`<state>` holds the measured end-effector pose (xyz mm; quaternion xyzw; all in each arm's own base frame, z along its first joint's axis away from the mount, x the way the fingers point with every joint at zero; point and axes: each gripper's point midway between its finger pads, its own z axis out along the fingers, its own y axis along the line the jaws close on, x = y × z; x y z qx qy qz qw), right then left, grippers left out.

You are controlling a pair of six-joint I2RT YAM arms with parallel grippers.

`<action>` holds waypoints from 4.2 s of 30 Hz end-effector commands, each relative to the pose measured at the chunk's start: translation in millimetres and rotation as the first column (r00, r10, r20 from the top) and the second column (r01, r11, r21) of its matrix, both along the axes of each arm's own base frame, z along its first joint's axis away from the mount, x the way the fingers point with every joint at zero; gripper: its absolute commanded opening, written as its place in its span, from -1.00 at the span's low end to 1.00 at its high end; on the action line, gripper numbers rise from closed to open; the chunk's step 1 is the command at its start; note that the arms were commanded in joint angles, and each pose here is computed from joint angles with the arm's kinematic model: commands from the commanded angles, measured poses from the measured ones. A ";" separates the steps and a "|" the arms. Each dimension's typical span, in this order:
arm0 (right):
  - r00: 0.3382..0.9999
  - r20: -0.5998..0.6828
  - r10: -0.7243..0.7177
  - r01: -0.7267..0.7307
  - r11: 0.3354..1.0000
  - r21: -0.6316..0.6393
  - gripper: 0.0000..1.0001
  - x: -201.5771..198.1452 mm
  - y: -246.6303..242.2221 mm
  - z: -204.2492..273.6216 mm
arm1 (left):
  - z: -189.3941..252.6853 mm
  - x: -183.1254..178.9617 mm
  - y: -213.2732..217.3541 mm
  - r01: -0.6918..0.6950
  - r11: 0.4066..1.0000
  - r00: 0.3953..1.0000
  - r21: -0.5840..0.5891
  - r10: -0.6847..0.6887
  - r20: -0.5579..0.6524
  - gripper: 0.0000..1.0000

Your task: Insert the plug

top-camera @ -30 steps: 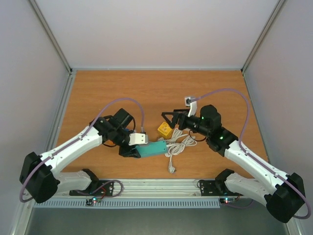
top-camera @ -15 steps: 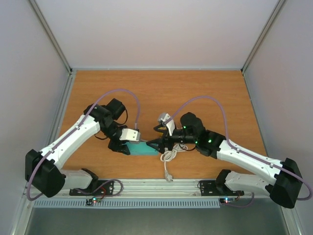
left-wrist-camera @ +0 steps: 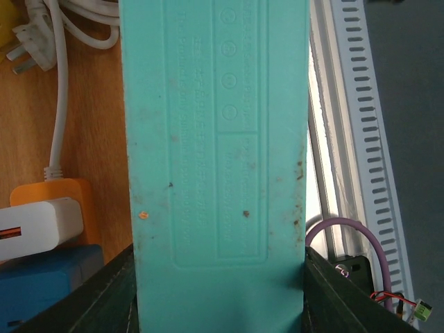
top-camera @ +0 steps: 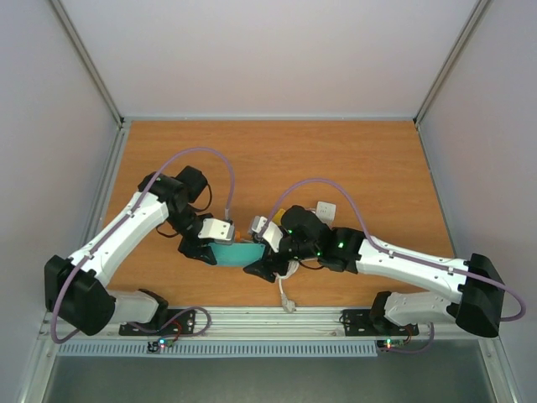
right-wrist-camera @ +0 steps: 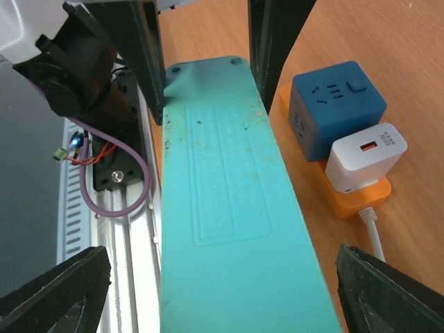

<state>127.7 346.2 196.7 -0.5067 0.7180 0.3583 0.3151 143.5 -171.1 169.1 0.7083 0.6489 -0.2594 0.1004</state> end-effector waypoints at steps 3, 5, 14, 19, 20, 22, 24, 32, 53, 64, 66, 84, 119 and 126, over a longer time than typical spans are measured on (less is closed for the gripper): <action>0.998 0.055 0.004 -0.004 1.000 -0.016 0.75 7.4 9.6 7.6 | 21.4 -5.5 -9.9 0.031 0.995 0.999 -0.100 -0.030 0.011 -0.99; 0.999 0.050 0.012 -0.011 1.000 -0.020 0.71 7.2 11.6 7.9 | 21.6 -6.7 -8.9 0.037 0.994 0.999 -0.100 -0.035 0.018 -0.99; 1.000 -0.005 0.019 -0.020 0.995 -0.093 0.30 6.7 15.1 -8.5 | 28.2 -4.4 -10.5 0.049 0.992 0.998 -0.118 -0.043 0.054 -0.99; 1.000 -0.019 0.011 -0.013 0.995 -0.099 0.35 6.3 14.1 -9.0 | 36.0 -4.0 -11.8 0.059 0.989 0.996 -0.136 -0.048 0.080 -0.99; 1.000 -0.022 0.010 -0.012 0.995 -0.097 0.33 6.3 14.4 -8.3 | 37.2 -3.9 -12.1 0.061 0.988 0.995 -0.139 -0.049 0.084 -0.99; 1.000 -0.027 0.006 -0.008 0.996 -0.087 0.23 7.0 15.6 -4.3 | 38.1 -3.3 -12.6 0.064 0.987 0.994 -0.145 -0.050 0.094 -0.99; 0.999 -0.043 0.009 -0.011 0.998 -0.058 -0.13 7.2 17.6 4.9 | 38.3 -0.3 -13.3 0.065 0.986 0.991 -0.154 -0.045 0.128 -0.97; 0.952 -0.283 -0.119 0.144 0.987 0.067 -0.97 42.7 19.1 44.8 | 90.4 61.5 -17.7 0.004 0.939 0.735 -0.343 0.230 0.638 0.77; 0.456 -0.890 -0.023 0.376 0.911 0.170 -0.97 105.9 9.9 118.0 | 139.9 129.6 -3.2 0.134 0.962 -0.011 -0.237 0.240 0.971 0.99; 0.387 -0.922 0.021 0.390 0.902 0.184 -0.97 114.4 19.2 114.3 | 137.7 119.3 4.7 0.179 0.973 -0.473 -0.144 0.214 0.855 0.89; 0.387 -0.922 0.018 0.395 0.900 0.183 -0.97 115.6 19.2 114.7 | 147.3 115.9 6.3 0.185 0.971 -0.533 -0.154 0.231 0.814 0.81; 0.408 -0.913 0.003 0.365 0.916 0.167 -0.97 106.5 18.4 108.2 | 167.8 128.5 7.4 0.168 0.950 -0.544 -0.263 0.312 0.779 0.13; 0.361 -0.553 -0.751 0.929 0.339 0.146 0.97 170.7 -133.2 185.1 | 77.2 63.0 -87.9 -0.213 0.969 0.815 -0.127 0.248 0.524 -0.99; 0.351 -0.548 -0.759 0.936 0.293 0.193 0.96 154.5 -156.0 201.8 | 114.9 101.4 -131.9 -0.357 0.889 0.772 -0.287 0.453 0.445 -0.99</action>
